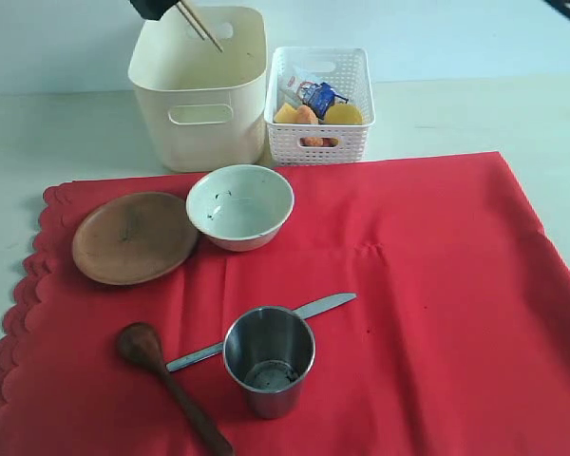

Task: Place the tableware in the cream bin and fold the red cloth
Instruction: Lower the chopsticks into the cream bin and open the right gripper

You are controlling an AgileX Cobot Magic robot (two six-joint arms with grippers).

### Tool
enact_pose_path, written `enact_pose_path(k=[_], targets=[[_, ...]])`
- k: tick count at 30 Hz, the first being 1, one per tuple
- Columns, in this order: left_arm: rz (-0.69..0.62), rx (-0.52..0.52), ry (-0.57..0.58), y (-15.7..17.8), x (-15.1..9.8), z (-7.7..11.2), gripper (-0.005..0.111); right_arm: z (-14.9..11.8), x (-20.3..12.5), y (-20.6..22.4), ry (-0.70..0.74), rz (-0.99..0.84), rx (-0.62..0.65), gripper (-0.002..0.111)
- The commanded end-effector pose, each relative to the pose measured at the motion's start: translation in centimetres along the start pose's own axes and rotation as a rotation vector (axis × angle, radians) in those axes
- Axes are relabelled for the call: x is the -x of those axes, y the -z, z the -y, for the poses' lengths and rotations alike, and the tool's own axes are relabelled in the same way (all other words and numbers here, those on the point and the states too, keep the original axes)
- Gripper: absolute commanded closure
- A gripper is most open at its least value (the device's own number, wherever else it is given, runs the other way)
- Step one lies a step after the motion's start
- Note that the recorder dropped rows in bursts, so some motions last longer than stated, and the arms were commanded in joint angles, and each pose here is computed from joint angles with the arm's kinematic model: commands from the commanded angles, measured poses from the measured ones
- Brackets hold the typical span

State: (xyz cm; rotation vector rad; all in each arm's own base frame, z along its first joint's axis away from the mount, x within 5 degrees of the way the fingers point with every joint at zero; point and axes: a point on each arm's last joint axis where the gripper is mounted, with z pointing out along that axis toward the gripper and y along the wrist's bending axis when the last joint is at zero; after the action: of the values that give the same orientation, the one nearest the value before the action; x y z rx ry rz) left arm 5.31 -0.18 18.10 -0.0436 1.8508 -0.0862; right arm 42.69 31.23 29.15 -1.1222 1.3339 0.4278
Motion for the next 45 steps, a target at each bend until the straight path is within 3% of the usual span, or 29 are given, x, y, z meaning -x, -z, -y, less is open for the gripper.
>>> enact_pose_path(k=[1, 11, 18, 21, 27, 32, 42, 45], targets=[[0.012, 0.004, 0.0, 0.0, 0.0, 0.0, 0.107, 0.2, -2.1, -1.7, -0.027, -0.037, -0.043, 0.108], [0.012, 0.004, 0.0, 0.0, 0.0, 0.0, 0.107, -1.4, -5.0, -3.6, -0.012, -0.154, -0.12, 0.108], [0.012, 0.004, 0.0, 0.0, 0.0, 0.0, 0.107, -2.3, -6.5, -4.4, -0.075, -0.188, -0.126, 0.106], [0.012, 0.004, 0.0, 0.0, 0.0, 0.0, 0.107, -2.6, -6.6, -4.5, -0.082, -0.2, -0.14, 0.096], [0.012, 0.004, 0.0, 0.0, 0.0, 0.0, 0.107, -2.6, -6.5, -4.5, -0.094, -0.203, -0.154, 0.062], [0.012, 0.004, 0.0, 0.0, 0.0, 0.0, 0.107, -2.2, -4.6, -4.0, -0.156, -0.167, -0.171, 0.048], [0.012, 0.004, 0.0, 0.0, 0.0, 0.0, 0.107, -1.4, 2.1, -1.7, -0.278, -0.021, -0.158, 0.048], [0.012, 0.004, 0.0, 0.0, 0.0, 0.0, 0.107, -1.5, 4.2, -0.7, -0.315, 0.025, -0.099, 0.048]])
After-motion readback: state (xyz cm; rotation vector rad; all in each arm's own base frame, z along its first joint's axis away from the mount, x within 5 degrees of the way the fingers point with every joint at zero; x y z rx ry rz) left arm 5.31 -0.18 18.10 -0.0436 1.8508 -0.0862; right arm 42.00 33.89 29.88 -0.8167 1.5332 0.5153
